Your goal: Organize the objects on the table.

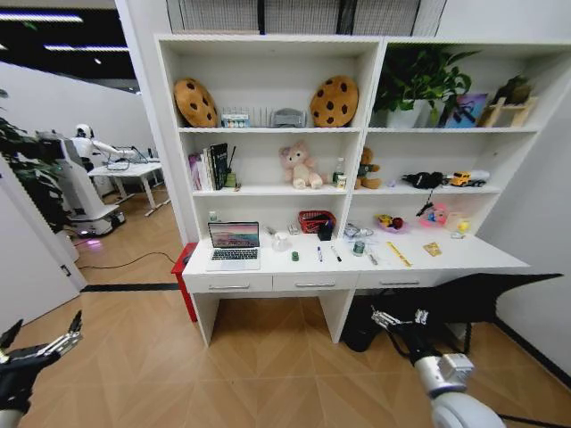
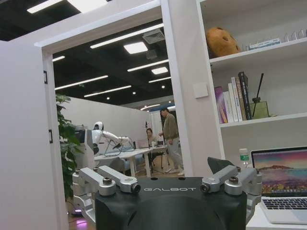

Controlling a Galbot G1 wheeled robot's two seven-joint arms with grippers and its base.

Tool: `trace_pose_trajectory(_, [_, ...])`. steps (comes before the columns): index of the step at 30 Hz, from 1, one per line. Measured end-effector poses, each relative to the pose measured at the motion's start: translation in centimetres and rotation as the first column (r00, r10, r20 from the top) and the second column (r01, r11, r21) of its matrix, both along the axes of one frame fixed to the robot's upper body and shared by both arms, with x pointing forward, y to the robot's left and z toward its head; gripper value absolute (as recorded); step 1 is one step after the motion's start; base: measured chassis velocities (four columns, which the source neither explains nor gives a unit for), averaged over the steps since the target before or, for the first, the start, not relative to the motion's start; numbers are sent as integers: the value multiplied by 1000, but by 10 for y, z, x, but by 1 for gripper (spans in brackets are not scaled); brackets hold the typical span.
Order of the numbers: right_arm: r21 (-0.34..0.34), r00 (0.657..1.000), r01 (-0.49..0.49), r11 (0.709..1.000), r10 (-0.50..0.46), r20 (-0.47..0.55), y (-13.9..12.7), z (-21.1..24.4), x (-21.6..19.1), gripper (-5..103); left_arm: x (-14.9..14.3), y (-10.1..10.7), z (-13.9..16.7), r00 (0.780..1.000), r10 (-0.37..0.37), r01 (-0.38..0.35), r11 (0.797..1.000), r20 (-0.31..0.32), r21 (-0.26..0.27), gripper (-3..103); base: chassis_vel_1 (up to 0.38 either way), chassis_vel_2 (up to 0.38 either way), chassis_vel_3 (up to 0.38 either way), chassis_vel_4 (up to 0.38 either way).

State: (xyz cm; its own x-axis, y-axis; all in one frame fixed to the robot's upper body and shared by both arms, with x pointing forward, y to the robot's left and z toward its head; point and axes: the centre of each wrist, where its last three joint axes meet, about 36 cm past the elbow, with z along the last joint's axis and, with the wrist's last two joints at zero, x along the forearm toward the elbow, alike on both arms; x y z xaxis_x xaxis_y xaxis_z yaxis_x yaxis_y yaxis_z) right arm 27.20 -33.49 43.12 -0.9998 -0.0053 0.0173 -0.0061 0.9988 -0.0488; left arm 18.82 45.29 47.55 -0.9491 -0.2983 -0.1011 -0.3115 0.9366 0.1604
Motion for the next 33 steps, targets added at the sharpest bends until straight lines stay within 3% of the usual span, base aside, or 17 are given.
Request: trace_pose_trajectory(33, [16,1000,-10,1000,10,-13,8,-3,3,100,-6,4,-16,1000,24,-25,999,-12,-20,100,0,0,0,0])
